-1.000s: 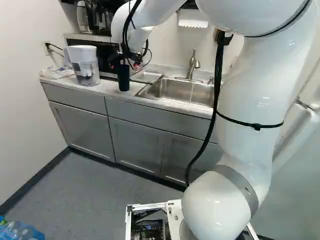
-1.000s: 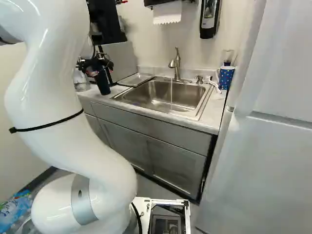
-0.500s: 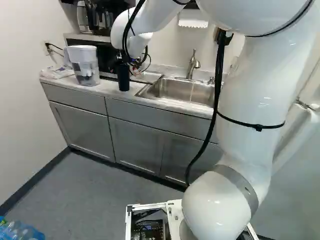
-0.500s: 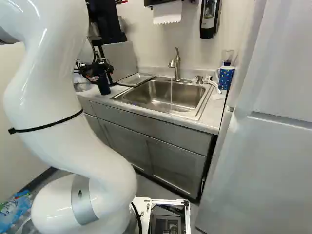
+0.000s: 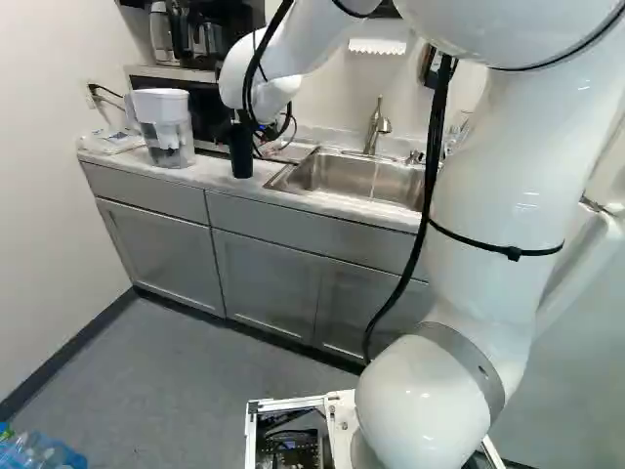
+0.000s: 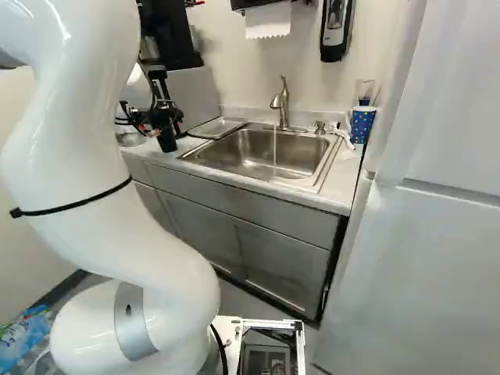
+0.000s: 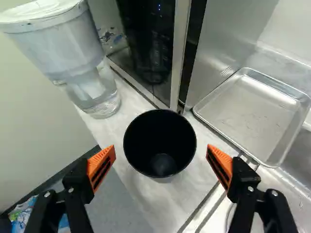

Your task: Rinse the cup and place it in the tray

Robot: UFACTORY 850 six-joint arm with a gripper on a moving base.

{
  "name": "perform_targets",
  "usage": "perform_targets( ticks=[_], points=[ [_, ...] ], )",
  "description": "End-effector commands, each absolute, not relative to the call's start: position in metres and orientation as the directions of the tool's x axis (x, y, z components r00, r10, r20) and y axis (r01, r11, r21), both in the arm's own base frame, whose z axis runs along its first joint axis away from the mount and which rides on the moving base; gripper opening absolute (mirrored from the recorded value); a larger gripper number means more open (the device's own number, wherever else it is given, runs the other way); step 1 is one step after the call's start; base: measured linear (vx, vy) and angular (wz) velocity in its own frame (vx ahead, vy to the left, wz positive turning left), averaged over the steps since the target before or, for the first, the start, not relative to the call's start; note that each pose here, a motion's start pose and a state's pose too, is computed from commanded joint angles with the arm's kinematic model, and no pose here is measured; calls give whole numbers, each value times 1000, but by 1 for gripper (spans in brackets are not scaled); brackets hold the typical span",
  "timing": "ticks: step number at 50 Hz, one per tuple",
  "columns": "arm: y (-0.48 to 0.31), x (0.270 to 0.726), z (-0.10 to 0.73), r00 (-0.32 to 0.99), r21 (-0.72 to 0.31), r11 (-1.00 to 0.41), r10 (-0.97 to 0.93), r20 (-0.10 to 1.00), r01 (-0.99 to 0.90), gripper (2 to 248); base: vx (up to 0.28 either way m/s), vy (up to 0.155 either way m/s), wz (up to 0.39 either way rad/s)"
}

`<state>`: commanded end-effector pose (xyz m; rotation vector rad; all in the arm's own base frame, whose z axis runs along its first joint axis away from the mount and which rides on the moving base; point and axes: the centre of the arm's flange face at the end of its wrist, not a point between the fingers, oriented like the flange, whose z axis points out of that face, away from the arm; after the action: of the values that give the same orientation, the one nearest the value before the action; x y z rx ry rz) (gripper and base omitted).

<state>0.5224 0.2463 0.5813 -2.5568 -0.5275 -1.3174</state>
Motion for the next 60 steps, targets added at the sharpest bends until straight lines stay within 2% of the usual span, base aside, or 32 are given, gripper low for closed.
perform_targets(
  ticks=[60],
  points=[
    [251,518,530,459,-25,-909,186,869,417,247,0,0,0]
  ],
)
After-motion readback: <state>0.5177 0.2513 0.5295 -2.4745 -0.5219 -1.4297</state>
